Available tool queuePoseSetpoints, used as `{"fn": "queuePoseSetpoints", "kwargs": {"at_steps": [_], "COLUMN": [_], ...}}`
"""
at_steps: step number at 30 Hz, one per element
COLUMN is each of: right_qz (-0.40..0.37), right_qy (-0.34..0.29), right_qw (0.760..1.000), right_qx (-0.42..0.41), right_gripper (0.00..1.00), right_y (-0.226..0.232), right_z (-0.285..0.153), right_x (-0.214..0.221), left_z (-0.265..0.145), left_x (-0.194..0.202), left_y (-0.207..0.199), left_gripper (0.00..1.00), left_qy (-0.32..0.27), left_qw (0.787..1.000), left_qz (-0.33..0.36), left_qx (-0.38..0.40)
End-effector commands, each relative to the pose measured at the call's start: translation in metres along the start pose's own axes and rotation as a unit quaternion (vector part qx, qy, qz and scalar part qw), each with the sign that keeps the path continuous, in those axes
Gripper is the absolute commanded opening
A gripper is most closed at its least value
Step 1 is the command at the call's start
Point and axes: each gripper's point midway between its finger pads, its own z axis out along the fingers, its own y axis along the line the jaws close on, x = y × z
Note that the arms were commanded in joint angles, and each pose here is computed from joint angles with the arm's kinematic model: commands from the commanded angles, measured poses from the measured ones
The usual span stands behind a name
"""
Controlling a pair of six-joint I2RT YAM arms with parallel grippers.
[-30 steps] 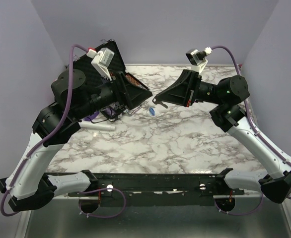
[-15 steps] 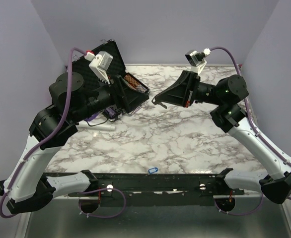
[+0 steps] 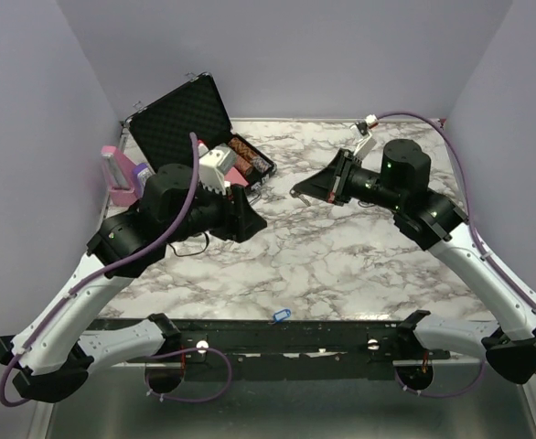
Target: Remove the keys from the keyring
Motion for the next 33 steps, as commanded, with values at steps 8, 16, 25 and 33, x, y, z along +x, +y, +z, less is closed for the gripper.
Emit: {"fn": "queuePoseSetpoints", "kwargs": {"at_steps": [8,16,25,33], "right_qz": [0.064,0.07,0.07,0.07], "right_qy": [0.021,0.039,0.057,0.068], "right_qw": [0.915,0.902,0.901,0.904], "right_qx": [0.397,0.423,0.424,0.417], "right_gripper": [0.01,0.01,0.01,0.01], "right_y": [-0.159,-0.176,-0.177,-0.174], "right_z": [-0.051,-0.056,-0.061,-0.062], "right_x": [0.048,0.064,0.072,0.077], "left_z": [0.028,0.063,0.094,0.109], "left_x": [0.112,0.18,0.247,0.293], "left_y": [0.034,0.037,0.041,0.043], "left_gripper": [0.64,0.64,0.63,0.63], "left_qy": [0.16,0.24,0.338,0.391], "left_qw": [0.986,0.969,0.934,0.91], "left_qz": [0.036,0.053,0.1,0.124], "left_qx": [-0.013,-0.031,-0.064,-0.067]}}
